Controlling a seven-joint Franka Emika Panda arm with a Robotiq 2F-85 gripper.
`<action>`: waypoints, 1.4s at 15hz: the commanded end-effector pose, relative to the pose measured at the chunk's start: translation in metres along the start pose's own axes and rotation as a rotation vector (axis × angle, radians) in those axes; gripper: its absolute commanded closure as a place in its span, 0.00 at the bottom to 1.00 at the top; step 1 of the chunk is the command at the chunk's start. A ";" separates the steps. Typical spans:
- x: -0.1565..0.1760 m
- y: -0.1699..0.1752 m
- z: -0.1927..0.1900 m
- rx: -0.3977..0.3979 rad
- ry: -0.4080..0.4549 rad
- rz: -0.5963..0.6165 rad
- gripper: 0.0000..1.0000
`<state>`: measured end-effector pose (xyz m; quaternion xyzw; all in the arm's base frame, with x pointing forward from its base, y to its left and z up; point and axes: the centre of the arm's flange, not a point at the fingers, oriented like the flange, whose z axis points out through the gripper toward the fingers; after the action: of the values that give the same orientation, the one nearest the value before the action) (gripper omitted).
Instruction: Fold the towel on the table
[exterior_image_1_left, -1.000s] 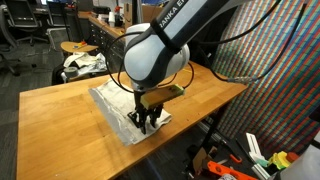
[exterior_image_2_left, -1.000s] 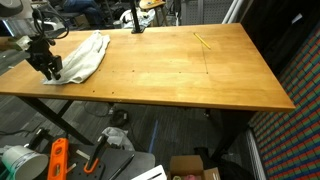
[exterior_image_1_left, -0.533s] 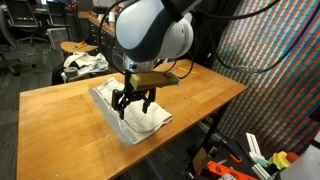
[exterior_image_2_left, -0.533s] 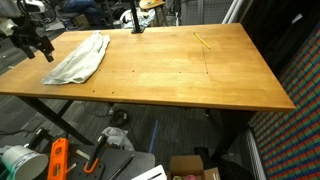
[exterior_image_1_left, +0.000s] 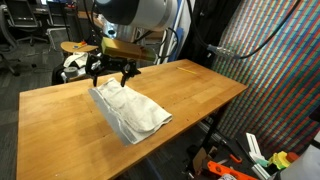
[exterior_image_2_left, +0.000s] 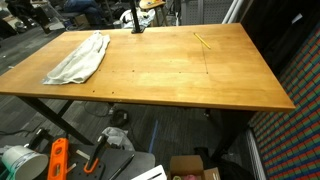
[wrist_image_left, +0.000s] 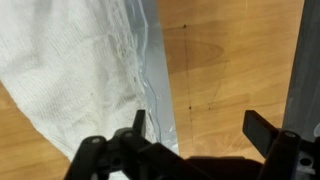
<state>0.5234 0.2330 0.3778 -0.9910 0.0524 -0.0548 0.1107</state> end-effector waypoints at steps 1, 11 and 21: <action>0.067 -0.036 0.013 -0.053 0.082 0.004 0.00; 0.156 -0.010 0.056 -0.139 -0.323 -0.110 0.00; 0.194 0.071 0.086 -0.139 -0.295 -0.224 0.00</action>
<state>0.6983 0.1706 0.2997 -0.9933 -0.0567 0.0938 0.0360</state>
